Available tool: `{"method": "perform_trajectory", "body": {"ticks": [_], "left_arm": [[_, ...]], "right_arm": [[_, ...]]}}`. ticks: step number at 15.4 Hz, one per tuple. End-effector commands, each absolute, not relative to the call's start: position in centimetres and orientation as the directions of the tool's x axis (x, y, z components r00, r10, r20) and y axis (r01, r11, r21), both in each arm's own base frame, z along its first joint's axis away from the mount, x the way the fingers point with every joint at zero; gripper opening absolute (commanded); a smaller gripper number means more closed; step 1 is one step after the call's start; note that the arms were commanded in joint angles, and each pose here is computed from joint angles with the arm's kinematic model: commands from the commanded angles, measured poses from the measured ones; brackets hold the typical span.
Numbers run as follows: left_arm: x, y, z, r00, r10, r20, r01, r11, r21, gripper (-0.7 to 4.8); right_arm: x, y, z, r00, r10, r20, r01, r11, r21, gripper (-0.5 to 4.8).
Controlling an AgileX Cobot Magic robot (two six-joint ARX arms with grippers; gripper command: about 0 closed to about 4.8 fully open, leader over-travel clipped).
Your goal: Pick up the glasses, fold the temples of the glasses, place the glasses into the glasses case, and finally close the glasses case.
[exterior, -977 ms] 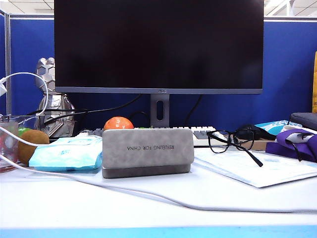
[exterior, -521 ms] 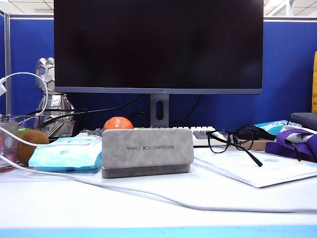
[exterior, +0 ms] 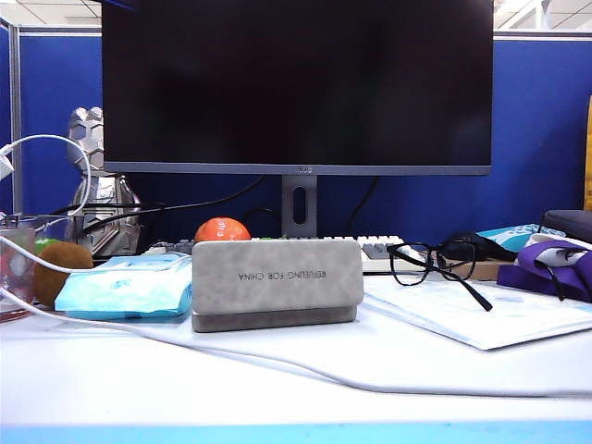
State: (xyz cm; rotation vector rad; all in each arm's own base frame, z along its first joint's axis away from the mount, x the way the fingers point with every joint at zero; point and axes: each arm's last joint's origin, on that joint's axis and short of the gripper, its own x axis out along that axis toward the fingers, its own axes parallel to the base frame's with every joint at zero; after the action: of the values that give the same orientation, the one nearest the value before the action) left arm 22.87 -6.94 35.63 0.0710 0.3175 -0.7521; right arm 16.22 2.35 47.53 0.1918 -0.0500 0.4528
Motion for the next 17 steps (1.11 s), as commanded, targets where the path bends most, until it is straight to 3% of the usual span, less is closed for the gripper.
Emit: {"method": "perform_trajectory", "body": {"ticks": [1, 4, 7, 9, 17], "left_arm": [[24.2, -9.8, 33.7, 0.593, -0.713, -0.374, 0.762, 0.647, -0.024, -0.05], [25.3, -11.1, 32.1, 0.554, -0.713, -0.43, 0.777, 0.629, -0.041, -0.05], [25.7, -12.3, 31.2, 0.531, -0.716, -0.453, 0.788, 0.614, -0.045, -0.05], [26.7, -13.8, 31.7, 0.496, -0.731, -0.468, 0.809, 0.585, -0.055, -0.05], [29.2, -16.8, 34.3, 0.511, -0.725, -0.462, 0.817, 0.577, -0.003, -0.05]], "right_arm": [[19.3, 5.1, 46.2, 0.784, 0.621, 0.012, -0.61, 0.766, 0.202, -0.01], [21.5, 7.2, 44.8, 0.746, 0.663, -0.071, -0.64, 0.742, 0.199, -0.01], [22.4, 7.1, 43.4, 0.807, 0.563, -0.179, -0.529, 0.824, 0.204, -0.01], [22.5, 6.6, 42.2, 0.86, 0.41, -0.303, -0.38, 0.912, 0.155, -0.01], [24.7, 7.1, 39.0, 0.787, 0.363, -0.499, -0.355, 0.928, 0.115, -0.01]]}}
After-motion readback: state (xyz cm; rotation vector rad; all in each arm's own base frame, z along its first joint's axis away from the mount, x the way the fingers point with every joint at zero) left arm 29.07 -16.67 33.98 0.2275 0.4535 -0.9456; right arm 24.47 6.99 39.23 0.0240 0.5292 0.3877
